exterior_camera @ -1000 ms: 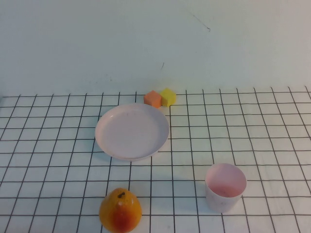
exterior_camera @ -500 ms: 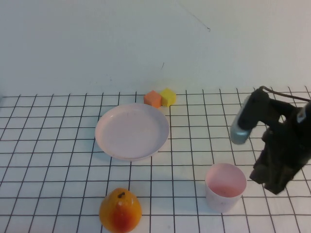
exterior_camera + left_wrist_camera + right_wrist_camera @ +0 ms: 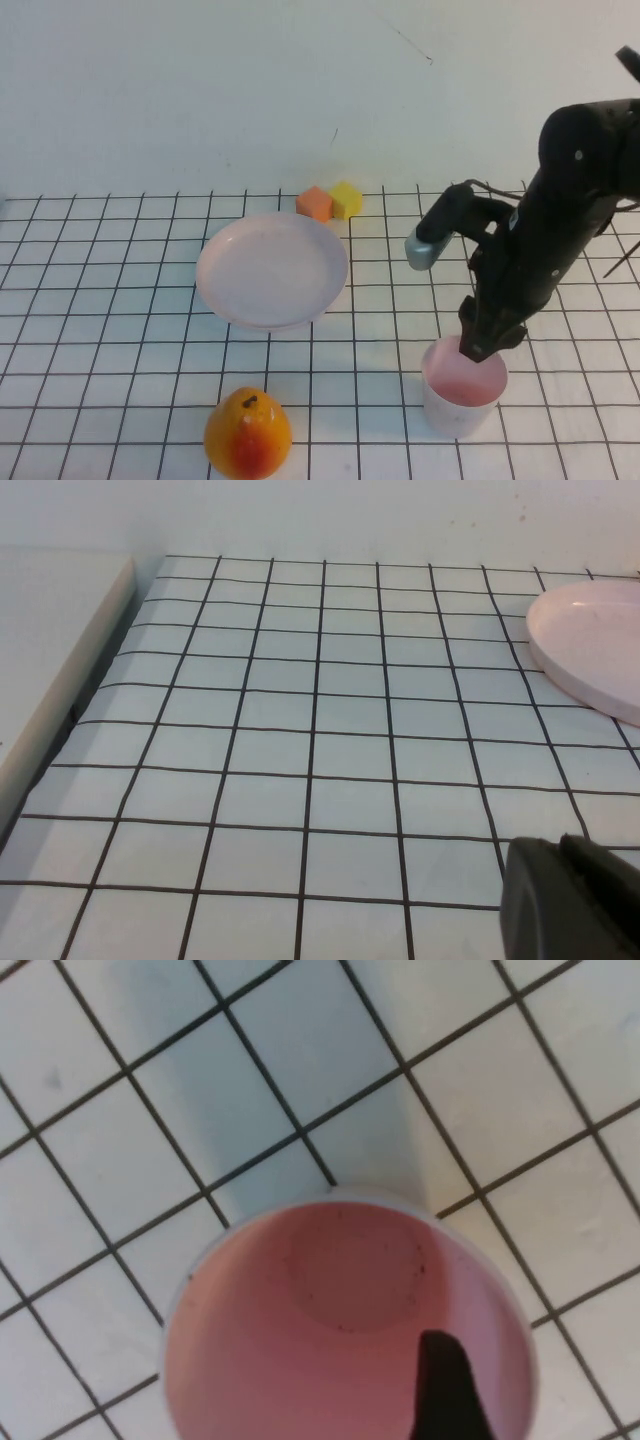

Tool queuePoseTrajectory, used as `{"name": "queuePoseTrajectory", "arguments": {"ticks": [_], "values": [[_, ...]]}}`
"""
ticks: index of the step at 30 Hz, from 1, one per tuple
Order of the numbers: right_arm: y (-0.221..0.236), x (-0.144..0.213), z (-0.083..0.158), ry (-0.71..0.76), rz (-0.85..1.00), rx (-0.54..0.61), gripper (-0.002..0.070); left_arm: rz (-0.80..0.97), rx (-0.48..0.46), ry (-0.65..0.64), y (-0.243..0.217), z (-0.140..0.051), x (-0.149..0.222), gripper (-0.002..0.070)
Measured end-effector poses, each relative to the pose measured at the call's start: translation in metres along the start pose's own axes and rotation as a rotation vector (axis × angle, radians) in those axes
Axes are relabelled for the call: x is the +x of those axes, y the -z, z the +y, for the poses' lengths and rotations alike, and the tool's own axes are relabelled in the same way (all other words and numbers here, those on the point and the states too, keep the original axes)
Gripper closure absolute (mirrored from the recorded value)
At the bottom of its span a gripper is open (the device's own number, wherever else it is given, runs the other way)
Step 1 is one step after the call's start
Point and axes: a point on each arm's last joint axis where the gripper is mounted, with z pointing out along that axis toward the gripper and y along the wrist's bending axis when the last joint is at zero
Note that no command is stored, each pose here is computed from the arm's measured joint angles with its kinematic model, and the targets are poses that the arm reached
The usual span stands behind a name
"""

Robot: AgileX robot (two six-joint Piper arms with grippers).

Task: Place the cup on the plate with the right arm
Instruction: Pick up the cup from the table, then place the cup on the plate

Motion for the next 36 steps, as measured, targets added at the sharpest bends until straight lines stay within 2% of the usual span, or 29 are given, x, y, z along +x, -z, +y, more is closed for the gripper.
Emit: {"name": "queuePoseTrajectory", "arguments": {"ticks": [4,6,8,9,12,18,25,29,36], "values": [[-0.018,0.0,-0.004,-0.011,0.041,-0.025,0.0312,0.0,0.0,0.0,0.0,0.0,0.0,0.0678],[-0.024,0.0,-0.005,-0.013,0.053,-0.032,0.039,0.0,0.0,0.0,0.0,0.0,0.0,0.0678],[-0.027,0.0,-0.005,-0.01,0.058,-0.039,0.0528,0.0,0.0,0.0,0.0,0.0,0.0,0.0678],[-0.026,0.0,-0.005,-0.003,0.056,-0.037,0.0572,0.0,0.0,0.0,0.0,0.0,0.0,0.0678],[-0.022,-0.003,-0.006,0.027,0.049,-0.037,0.0648,0.0,0.0,0.0,0.0,0.0,0.0,0.0678],[0.006,-0.028,-0.015,0.076,-0.051,0.016,0.0657,0.0,0.0,0.0,0.0,0.0,0.0,0.0677],[0.034,-0.091,-0.032,0.024,-0.416,0.073,0.0657,0.0,0.0,0.0,0.0,0.0,0.0,0.0677],[0.023,-0.117,-0.038,0.004,-0.507,0.058,0.0657,0.0,0.0,0.0,0.0,0.0,0.0,0.0677],[-0.019,-0.143,-0.041,0.052,-0.494,0.038,0.0657,0.0,0.0,0.0,0.0,0.0,0.0,0.0677]]}}
